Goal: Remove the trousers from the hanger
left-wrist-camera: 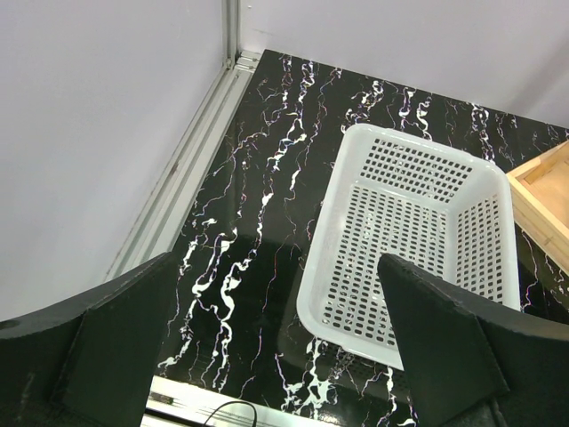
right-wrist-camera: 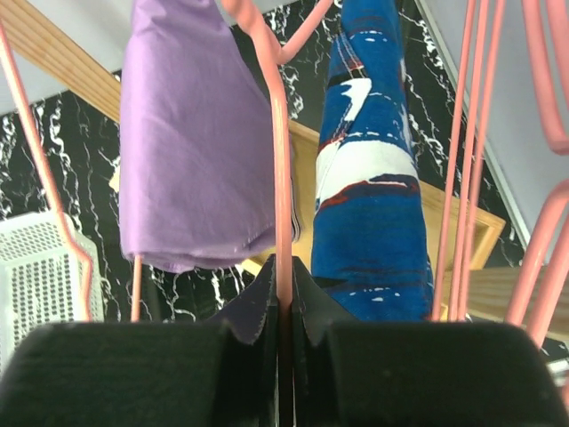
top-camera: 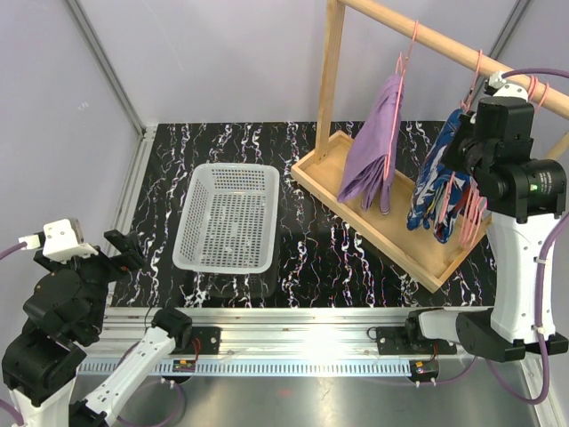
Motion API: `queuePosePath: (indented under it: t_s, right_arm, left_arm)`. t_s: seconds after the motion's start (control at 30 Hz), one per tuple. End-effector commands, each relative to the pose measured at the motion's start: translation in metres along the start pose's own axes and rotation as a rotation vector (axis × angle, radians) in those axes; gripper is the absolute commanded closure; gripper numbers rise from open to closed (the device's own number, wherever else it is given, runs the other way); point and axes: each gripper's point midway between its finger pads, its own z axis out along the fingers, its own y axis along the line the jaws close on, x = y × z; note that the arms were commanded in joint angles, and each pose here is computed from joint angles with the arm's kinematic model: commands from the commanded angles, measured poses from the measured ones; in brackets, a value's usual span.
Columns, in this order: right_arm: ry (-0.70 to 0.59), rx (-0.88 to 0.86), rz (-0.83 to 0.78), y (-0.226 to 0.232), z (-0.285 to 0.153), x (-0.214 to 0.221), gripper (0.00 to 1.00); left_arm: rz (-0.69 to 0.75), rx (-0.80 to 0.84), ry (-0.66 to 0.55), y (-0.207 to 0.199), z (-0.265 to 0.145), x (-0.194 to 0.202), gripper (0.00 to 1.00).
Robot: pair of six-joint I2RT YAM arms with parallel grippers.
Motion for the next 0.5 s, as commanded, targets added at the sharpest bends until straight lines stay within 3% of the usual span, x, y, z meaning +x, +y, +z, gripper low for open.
queuePosePath:
  t_s: [0.0,0.47]
  right_arm:
    - [-0.132,0.014,0.000,-0.004,-0.015,-0.038,1.00]
    - [-0.350,-0.081,0.036,0.008,-0.047,-0.089,1.00]
  left_arm:
    - [-0.030,0.034,-0.031,-0.006,-0.002,-0.008,0.01]
    - [-0.025,0.029,-0.031,-0.002,-0.004,-0.009,0.01]
